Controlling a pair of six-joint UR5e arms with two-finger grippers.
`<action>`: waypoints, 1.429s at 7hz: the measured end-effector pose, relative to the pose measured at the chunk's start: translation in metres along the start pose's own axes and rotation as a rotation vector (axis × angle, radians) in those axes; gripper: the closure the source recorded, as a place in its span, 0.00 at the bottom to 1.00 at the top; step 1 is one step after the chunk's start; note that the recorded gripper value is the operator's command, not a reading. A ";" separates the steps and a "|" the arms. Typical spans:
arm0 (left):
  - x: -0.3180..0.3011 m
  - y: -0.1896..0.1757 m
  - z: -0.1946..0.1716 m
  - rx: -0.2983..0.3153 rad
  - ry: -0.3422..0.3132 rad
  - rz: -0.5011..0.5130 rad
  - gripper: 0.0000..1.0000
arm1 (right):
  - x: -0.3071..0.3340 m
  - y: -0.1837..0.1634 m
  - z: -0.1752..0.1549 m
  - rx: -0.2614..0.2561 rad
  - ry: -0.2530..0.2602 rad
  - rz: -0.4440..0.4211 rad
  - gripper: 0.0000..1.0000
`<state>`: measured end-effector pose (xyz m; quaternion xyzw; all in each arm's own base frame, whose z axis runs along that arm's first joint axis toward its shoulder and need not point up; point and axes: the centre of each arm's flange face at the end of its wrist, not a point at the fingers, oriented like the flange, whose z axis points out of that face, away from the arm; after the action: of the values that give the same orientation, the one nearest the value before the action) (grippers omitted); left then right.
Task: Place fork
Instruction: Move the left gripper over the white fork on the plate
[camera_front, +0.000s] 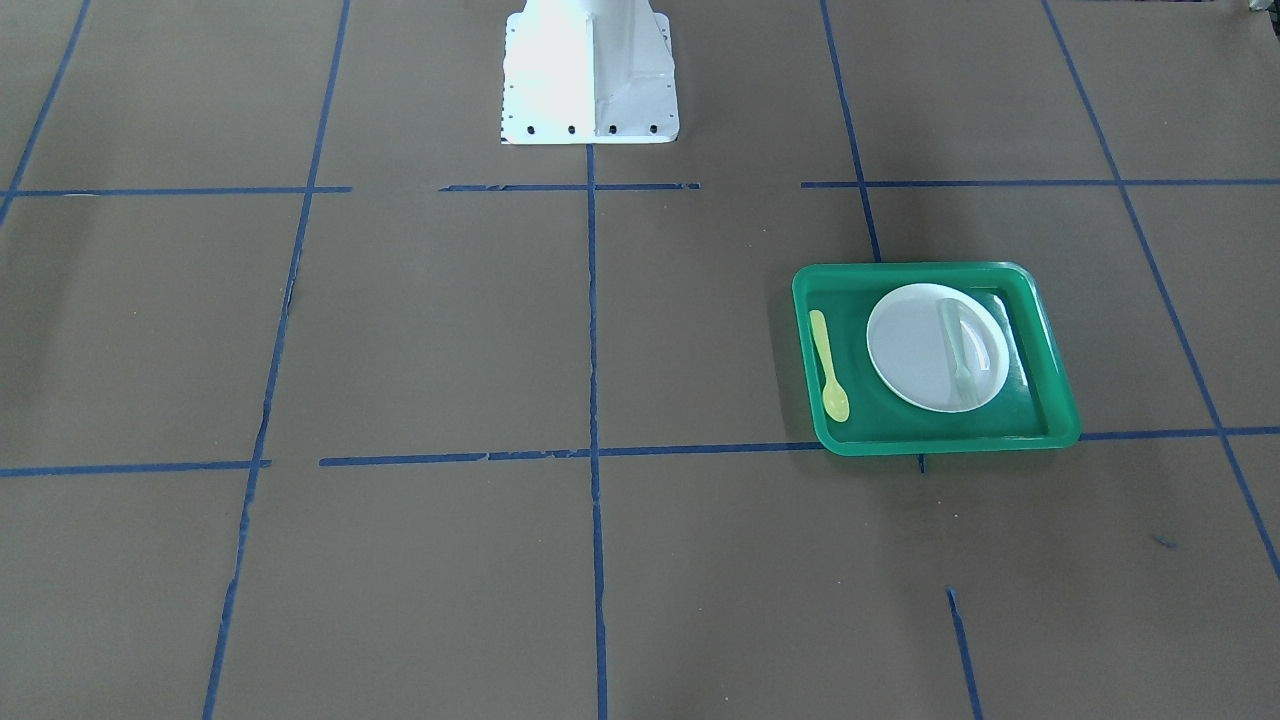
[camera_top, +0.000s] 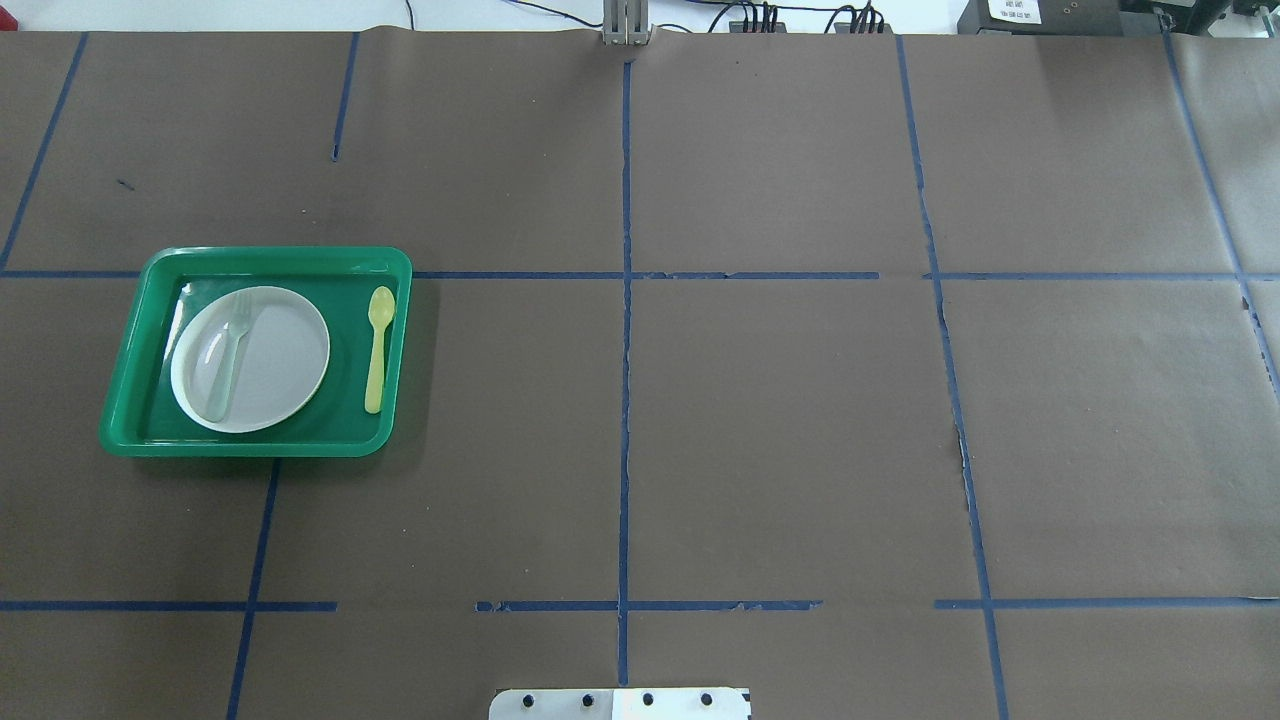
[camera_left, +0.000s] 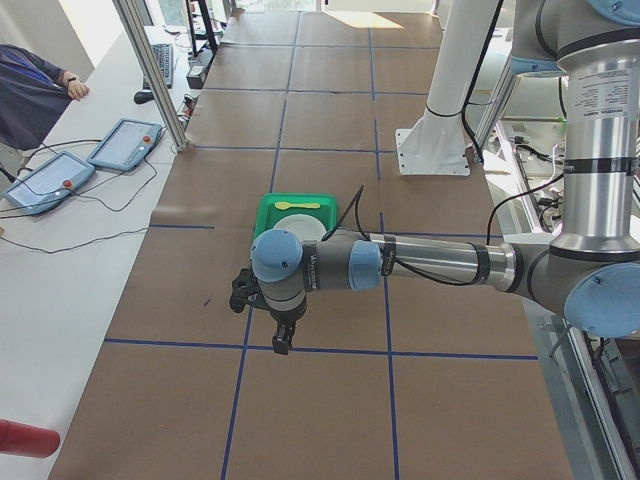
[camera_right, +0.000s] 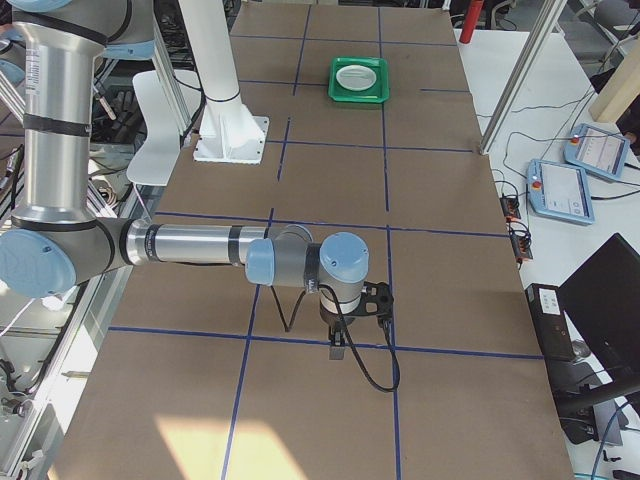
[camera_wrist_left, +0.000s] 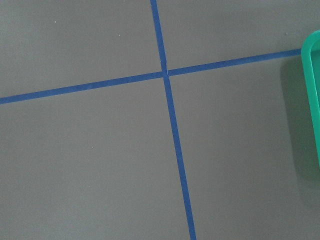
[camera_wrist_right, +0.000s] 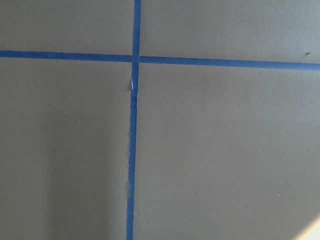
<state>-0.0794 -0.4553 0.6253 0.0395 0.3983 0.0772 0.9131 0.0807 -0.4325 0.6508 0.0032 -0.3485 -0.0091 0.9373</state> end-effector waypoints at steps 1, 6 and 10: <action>0.000 0.001 0.001 -0.001 0.000 -0.002 0.00 | 0.000 0.000 0.000 0.000 0.000 0.000 0.00; 0.020 -0.028 -0.009 0.023 0.003 0.046 0.00 | 0.000 0.000 0.000 0.000 0.000 0.000 0.00; 0.161 -0.073 0.025 0.079 -0.004 0.106 0.00 | 0.000 0.000 0.000 0.000 0.000 0.000 0.00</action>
<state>0.0550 -0.4999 0.5169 0.0965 0.3963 0.1098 0.9064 0.0807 -0.4325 0.6508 0.0032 -0.3485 -0.0091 0.9373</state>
